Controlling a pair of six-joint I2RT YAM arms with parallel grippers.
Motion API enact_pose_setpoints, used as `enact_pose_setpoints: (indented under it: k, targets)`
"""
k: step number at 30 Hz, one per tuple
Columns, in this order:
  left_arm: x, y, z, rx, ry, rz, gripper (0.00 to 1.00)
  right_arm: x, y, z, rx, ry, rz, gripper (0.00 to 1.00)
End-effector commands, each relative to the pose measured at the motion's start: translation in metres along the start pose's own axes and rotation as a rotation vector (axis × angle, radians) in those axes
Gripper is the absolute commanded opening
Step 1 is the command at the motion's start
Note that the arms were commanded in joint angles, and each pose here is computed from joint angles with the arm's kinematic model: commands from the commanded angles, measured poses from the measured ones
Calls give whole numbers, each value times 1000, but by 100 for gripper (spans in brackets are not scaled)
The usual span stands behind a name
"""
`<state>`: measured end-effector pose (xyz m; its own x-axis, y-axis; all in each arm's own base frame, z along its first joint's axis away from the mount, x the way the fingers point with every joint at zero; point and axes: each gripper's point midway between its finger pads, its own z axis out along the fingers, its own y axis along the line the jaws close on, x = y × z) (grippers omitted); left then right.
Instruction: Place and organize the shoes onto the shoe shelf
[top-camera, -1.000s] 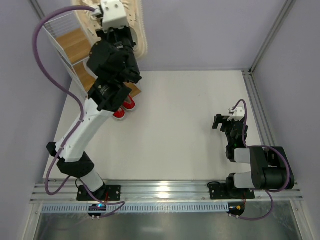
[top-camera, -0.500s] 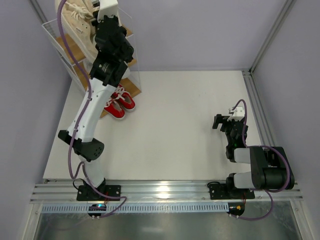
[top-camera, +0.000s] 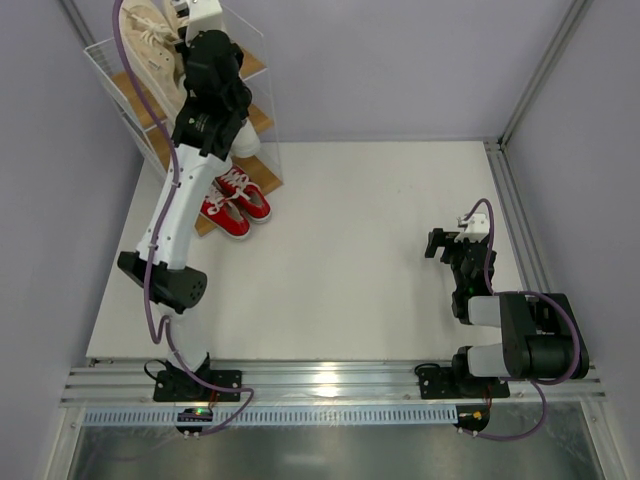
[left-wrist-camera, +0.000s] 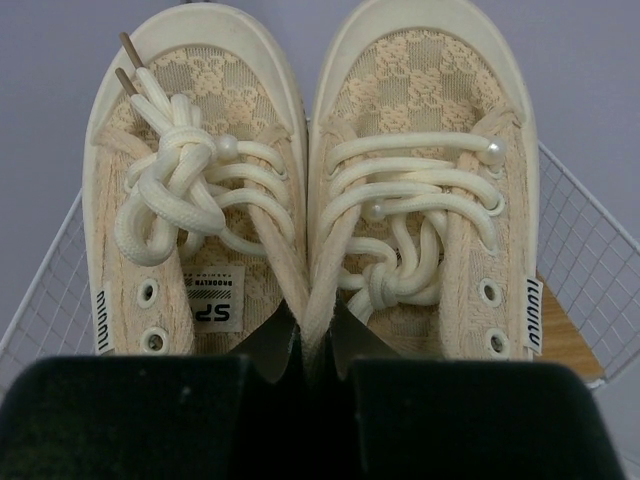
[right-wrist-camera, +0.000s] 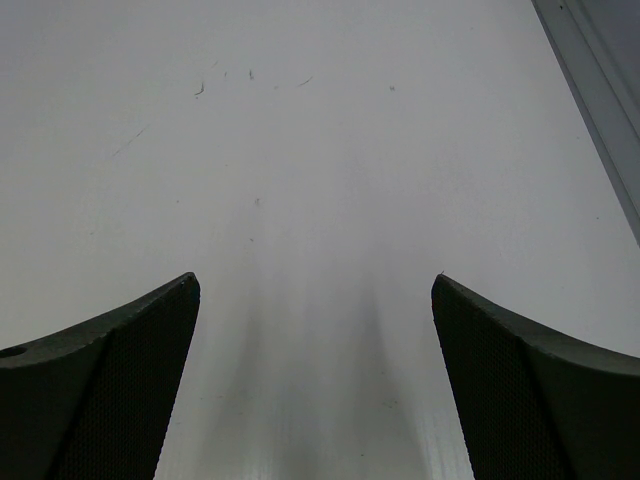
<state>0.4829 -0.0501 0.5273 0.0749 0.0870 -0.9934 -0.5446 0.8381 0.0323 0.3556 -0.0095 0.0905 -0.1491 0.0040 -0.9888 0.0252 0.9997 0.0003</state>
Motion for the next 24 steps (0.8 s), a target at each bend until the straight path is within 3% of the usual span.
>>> enact_pose_setpoints:
  k: [1, 24]
  targets:
    - [-60, 12, -7, 43, -135, -207, 0, -29, 0, 7, -6, -102, -7, 97]
    - [-39, 19, 7, -109, -117, -243, 0, -29, 0, 7, -6, -102, -7, 97]
